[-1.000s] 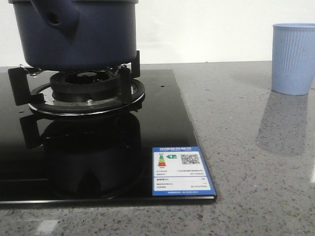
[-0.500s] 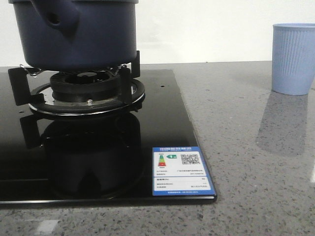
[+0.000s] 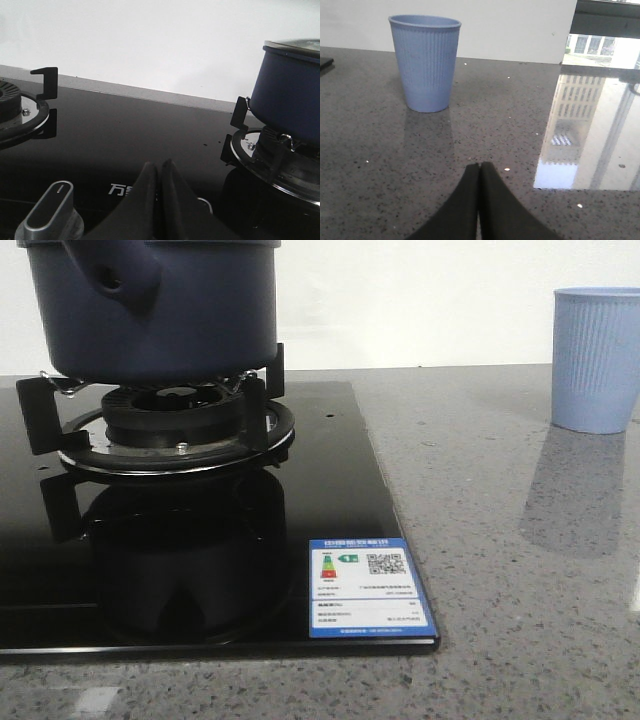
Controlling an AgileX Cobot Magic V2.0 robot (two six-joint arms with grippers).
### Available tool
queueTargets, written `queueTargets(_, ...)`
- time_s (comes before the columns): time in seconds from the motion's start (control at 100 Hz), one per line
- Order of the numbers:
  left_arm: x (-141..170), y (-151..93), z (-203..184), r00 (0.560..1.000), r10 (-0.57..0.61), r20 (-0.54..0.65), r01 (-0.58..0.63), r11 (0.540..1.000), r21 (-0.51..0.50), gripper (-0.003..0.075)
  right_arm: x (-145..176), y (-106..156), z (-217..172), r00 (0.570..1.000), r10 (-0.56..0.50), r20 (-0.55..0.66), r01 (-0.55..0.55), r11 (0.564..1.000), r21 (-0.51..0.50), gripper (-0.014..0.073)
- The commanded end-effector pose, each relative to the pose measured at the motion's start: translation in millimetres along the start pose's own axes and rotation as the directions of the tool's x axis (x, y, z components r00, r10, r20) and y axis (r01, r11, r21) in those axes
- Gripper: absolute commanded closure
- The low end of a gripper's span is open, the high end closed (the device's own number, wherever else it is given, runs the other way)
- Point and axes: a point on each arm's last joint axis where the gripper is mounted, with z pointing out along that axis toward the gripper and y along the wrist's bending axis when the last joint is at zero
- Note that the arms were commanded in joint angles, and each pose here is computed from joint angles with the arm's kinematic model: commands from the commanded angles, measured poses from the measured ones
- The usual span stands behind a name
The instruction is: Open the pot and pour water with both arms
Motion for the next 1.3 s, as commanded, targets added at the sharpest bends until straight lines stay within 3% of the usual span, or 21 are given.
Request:
queueTargets(0.0,2.3,1.4,-0.9,0.997,-0.008,0.072,0.008,1.0,0.0,0.0739,-0.6,1.5,-0.1,0.996,0.034,0.086,-0.033,0.999,-0.012,0.0662)
queueTargets(0.5,2.3,1.4,-0.9,0.997,-0.011,0.072,0.011,1.0,0.0,0.0739,-6.4,1.9,-0.8,0.988,0.045,0.15,-0.042,0.999,-0.019,0.0662)
queueTargets(0.58,2.3,1.3,-0.9,0.996,-0.061,0.072,0.061,0.998,0.004,0.0739,-8.2,1.8,-1.1,0.978,0.127,0.168,-0.123,0.992,-0.034,0.0662)
queueTargets(0.71,2.0,1.2,-0.9,0.961,-0.267,0.072,0.266,0.964,0.021,0.0739,-10.2,1.1,-1.5,0.933,0.311,0.181,-0.304,0.951,-0.063,0.0662)
queueTargets(0.76,1.3,1.4,-1.0,0.933,-0.352,0.078,0.35,0.936,0.028,0.0739,-10.1,0.7,-1.5,0.903,0.393,0.175,-0.386,0.92,-0.075,0.0662)
queueTargets(0.8,0.4,1.7,-1.1,0.901,-0.425,0.086,0.424,0.905,0.035,0.0739,-9.9,0.4,-1.4,0.855,0.491,0.167,-0.483,0.871,-0.089,0.0662)
queueTargets(0.89,-4.5,1.8,-1.8,0.841,-0.532,0.102,0.53,0.847,0.051,0.0739,-13.9,-0.7,-2.4,0.794,0.583,0.173,-0.573,0.812,-0.109,0.0662)
queueTargets(1.03,-26.6,-2.6,-6.0,0.836,-0.531,0.138,0.522,0.848,0.095,0.0739,-34.3,0.4,-7.9,0.828,0.534,0.169,-0.519,0.845,-0.128,0.0661)
queueTargets(1.14,-54.8,-10.5,-10.4,0.899,-0.414,0.144,0.399,0.909,0.119,0.074,-57.9,1.2,-11.8,0.887,0.447,0.116,-0.434,0.893,-0.119,0.0656)
queueTargets(1.29,-101.6,-26.1,-6.6,0.985,-0.167,0.05,0.159,0.978,0.138,0.0739,-100.8,-0.8,-3.2,0.956,0.293,-0.014,-0.293,0.953,-0.083,0.0657)
